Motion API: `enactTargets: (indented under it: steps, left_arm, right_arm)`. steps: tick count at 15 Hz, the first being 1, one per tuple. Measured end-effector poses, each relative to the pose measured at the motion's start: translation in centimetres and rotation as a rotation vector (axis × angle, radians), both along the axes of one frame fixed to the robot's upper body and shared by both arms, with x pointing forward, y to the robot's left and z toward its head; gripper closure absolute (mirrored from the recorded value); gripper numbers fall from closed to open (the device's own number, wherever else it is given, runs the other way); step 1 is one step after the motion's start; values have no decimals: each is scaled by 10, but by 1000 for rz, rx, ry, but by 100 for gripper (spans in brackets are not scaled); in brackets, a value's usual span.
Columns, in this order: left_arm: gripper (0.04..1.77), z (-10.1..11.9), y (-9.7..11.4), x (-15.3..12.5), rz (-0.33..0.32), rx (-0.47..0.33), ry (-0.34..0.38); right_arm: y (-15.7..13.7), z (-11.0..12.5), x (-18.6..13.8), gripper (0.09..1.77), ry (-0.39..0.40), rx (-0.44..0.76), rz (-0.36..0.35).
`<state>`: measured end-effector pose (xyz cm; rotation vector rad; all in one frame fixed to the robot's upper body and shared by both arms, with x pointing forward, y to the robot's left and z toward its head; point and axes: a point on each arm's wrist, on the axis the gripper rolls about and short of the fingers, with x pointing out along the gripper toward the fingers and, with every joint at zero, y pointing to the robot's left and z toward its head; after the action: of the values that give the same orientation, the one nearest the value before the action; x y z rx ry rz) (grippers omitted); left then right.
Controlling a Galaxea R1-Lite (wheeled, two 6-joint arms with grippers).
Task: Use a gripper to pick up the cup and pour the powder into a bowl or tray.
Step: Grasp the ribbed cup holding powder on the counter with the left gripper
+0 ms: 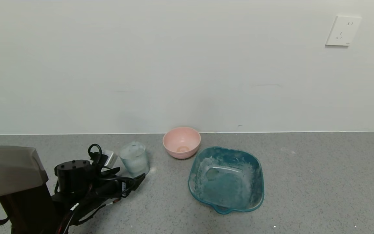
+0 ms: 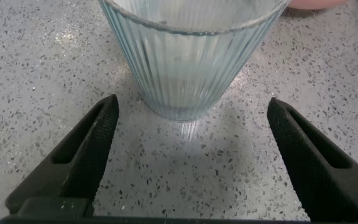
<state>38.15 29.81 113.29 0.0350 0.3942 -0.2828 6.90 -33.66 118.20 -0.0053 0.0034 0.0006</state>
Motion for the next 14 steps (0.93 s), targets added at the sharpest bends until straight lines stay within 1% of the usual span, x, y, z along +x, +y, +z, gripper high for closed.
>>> enactTargets:
  steps: [3,6,9,14]
  left_arm:
    - [9,-3,-1,6,2,2,-22]
    - [9,-4,-3,15,30,13,-50]
    - [9,-3,-4,24,32,10,-79]
    - [9,-8,-6,34,34,4,-90]
  right_arm:
    - [0,0,0,15,0,0,0]
    - [0,0,0,15,0,0,0]
    - [0,0,0,15,0,0,0]
    - [0,0,0,15,0,0,0]
